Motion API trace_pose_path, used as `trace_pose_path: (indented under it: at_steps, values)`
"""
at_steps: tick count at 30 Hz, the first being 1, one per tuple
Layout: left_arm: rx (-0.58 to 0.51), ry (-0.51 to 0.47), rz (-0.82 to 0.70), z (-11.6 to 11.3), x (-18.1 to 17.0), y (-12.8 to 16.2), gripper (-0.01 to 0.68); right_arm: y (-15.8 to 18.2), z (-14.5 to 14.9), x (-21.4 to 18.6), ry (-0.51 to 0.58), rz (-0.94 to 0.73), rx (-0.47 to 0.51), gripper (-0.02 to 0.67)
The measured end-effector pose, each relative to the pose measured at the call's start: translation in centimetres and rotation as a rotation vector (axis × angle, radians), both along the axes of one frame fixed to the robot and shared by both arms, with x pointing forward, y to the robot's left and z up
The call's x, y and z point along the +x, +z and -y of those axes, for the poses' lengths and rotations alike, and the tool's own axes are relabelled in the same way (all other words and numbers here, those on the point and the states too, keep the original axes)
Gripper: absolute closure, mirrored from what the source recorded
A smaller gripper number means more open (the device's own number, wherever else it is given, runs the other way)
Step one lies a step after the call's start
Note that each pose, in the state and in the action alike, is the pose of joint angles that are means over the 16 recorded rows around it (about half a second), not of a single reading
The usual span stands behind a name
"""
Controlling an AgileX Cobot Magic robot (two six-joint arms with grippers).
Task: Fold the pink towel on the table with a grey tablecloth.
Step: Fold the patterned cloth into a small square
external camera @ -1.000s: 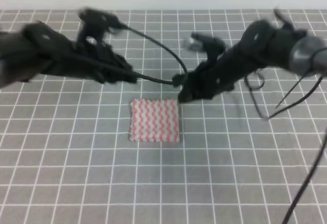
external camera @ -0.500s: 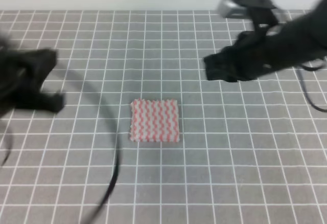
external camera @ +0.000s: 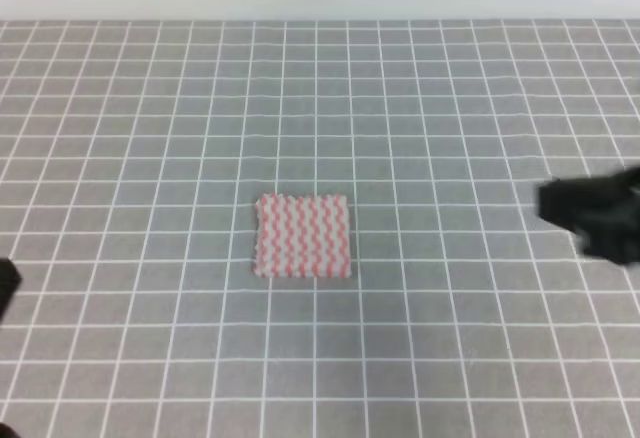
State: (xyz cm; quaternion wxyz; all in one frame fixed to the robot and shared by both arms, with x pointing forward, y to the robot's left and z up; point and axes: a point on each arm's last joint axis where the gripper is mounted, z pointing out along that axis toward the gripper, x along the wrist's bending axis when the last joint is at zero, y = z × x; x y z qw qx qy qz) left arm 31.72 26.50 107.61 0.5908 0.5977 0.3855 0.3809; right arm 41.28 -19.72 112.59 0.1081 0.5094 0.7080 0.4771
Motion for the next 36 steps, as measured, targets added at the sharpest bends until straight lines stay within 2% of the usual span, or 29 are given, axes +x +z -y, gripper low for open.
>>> trace_pose_path:
  at_steps: [9, 18, 26, 36]
  values:
    - [-0.035, 0.033, -0.09, -0.4, -0.3, -4.7, 0.677, -0.7, 3.9, -7.4, -0.059, 0.216, 0.037, 0.664]
    - [-0.033, 0.098, -0.185, -0.9, -0.2, -9.3, 0.677, -3.3, 6.6, -12.2, -0.13, 0.477, 0.128, 0.664]
    - [-0.017, 0.108, -0.228, -1.0, -0.3, -11.1, 0.677, -6.1, 7.6, -13.6, -0.179, 0.605, 0.197, 0.664]
    - [-0.015, 0.105, -0.234, -1.0, -0.4, -11.2, 0.676, -9.2, 7.7, -13.2, -0.207, 0.599, 0.206, 0.664]
